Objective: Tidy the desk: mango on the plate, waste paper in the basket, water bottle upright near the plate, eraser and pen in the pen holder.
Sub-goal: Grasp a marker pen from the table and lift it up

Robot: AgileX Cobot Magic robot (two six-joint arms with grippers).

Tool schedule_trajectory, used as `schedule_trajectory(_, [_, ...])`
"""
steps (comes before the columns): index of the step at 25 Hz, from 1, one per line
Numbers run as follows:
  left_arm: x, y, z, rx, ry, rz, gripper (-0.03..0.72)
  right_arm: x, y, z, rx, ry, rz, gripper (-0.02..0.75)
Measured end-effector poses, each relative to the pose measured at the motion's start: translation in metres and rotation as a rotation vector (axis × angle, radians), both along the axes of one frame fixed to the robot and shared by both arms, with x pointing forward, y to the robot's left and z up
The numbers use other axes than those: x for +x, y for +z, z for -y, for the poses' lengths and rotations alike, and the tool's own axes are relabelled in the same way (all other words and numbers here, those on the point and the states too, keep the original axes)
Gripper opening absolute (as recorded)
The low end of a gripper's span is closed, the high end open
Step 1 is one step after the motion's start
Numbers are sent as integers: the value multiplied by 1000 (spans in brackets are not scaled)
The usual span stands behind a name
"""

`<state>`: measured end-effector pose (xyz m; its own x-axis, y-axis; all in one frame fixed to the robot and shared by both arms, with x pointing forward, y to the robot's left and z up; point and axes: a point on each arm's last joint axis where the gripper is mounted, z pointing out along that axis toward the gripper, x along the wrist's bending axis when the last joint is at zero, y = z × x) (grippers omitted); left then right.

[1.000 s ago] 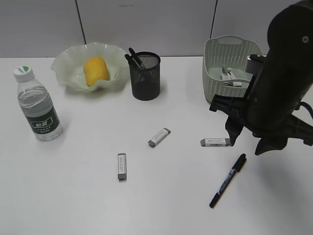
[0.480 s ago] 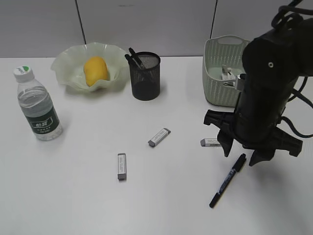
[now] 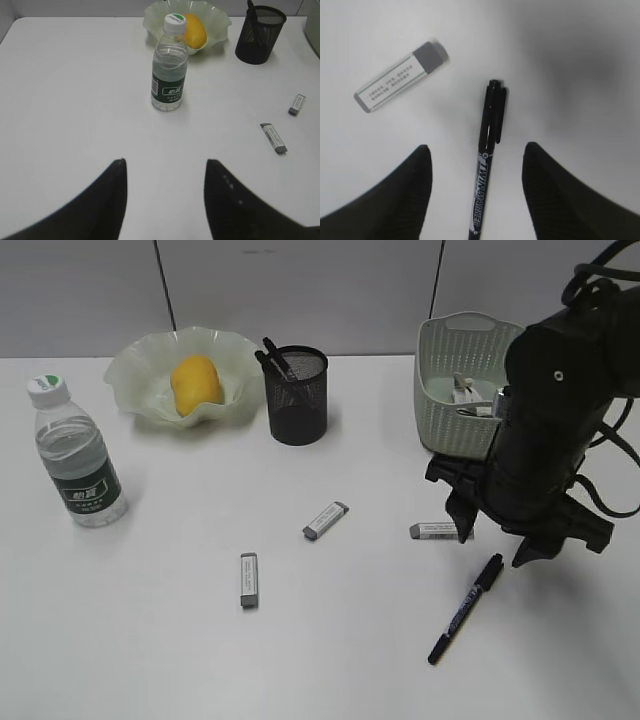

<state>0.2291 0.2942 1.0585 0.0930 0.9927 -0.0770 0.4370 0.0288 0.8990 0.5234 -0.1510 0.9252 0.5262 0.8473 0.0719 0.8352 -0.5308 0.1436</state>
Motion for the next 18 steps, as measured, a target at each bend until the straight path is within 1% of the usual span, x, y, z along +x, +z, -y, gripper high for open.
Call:
schedule_trajectory(6, [0, 0, 0, 0, 0, 0, 383, 1, -18, 5, -21, -17, -45, 457])
schedule_trajectory(10, [0, 0, 0, 0, 0, 0, 383, -2, -27, 5, -4, -19, -39, 430])
schedule_trajectory(15, [0, 0, 0, 0, 0, 0, 383, -7, -35, 8, -11, -20, -58, 412])
schedule_trajectory(18, [0, 0, 0, 0, 0, 0, 383, -5, -35, 6, 4, -11, -27, 403])
